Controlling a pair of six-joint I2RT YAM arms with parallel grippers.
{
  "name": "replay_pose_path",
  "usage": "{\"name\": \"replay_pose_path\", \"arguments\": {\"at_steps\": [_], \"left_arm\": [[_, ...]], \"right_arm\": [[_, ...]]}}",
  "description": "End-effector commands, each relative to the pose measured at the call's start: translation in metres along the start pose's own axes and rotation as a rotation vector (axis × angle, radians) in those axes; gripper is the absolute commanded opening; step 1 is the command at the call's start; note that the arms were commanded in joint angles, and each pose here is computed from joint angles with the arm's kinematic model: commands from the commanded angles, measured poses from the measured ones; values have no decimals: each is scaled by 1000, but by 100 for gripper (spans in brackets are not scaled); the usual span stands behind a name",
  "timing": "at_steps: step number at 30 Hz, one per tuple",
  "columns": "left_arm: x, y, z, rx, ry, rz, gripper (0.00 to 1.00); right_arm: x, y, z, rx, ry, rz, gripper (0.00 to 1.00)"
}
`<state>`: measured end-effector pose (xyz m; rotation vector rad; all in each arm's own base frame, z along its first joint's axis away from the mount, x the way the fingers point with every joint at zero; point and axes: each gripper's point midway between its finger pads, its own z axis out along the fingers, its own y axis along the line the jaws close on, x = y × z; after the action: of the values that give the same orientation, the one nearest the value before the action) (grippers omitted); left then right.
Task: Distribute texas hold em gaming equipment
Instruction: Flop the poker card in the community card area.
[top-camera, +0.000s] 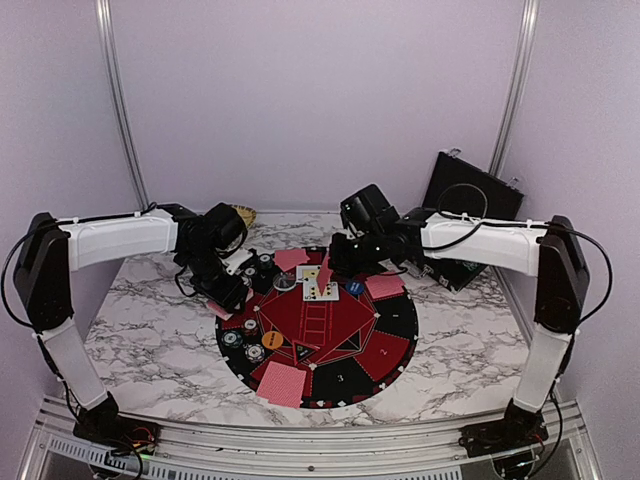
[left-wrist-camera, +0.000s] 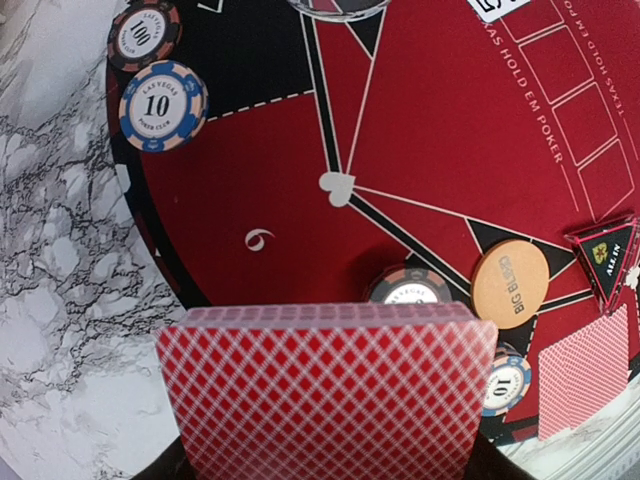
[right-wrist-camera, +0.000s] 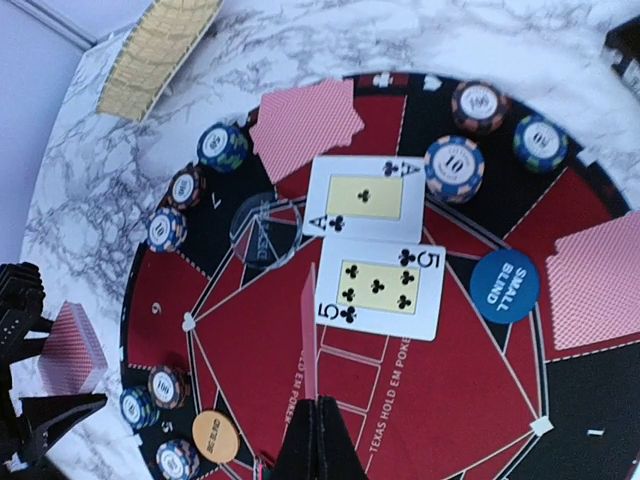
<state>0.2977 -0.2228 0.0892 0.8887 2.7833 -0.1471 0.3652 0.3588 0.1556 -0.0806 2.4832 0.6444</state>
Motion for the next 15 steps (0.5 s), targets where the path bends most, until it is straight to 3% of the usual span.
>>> {"name": "replay_pose_path", "arguments": {"at_steps": [1,8,15], "left_arm": [[-7,6,-11,7,-58,-17,24],[-6,16,-9,-7,-59,-42,24],[-3,26,-12,-16,-66,-68,24]], "right_arm": [[6,-38,-11,420,-36,-148,0],[13,-31,-1,652,-28,-263,0],[21,-22,12,674,-20,-298,0]]}}
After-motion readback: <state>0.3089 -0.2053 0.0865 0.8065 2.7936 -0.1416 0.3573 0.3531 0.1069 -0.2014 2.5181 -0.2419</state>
